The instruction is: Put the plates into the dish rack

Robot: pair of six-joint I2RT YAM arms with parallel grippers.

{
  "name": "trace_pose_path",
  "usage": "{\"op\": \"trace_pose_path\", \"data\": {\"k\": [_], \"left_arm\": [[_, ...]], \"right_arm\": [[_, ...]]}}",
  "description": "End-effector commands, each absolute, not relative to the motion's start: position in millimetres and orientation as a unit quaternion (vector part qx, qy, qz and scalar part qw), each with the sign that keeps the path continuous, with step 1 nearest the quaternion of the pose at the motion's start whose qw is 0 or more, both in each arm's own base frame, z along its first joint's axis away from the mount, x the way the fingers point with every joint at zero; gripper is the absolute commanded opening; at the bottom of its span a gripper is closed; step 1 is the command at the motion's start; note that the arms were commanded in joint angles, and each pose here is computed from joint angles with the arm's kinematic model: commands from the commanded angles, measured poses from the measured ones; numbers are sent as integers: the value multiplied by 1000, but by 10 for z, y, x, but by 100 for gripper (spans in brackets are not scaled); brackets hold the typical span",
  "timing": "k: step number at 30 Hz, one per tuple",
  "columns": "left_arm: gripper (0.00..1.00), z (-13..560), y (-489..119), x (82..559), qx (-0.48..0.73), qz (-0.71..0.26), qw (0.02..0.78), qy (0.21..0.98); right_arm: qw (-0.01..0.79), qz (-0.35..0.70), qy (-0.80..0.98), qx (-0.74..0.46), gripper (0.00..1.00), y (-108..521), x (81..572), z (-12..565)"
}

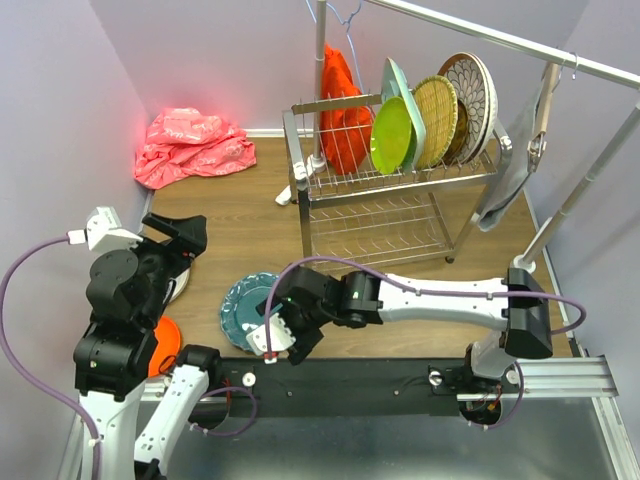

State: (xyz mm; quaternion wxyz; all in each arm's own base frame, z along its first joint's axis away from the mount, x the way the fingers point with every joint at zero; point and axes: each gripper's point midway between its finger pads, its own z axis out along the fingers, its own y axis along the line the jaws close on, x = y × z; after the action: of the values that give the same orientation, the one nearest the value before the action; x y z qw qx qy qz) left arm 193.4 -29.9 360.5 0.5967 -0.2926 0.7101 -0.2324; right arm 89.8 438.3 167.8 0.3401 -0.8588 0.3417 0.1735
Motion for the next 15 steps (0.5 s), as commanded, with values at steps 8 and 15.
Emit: {"op": "trace_pose_path", "data": {"k": [8, 15], "left_arm": [[89, 3552, -317, 1829, -296, -249, 597, 703], [89, 3499, -358, 1830, -291, -260, 594, 703]], "right_arm": [[397, 125, 330, -847, 86, 4274, 874, 1138], [432, 111, 348, -825, 80, 4328, 961, 877]]}}
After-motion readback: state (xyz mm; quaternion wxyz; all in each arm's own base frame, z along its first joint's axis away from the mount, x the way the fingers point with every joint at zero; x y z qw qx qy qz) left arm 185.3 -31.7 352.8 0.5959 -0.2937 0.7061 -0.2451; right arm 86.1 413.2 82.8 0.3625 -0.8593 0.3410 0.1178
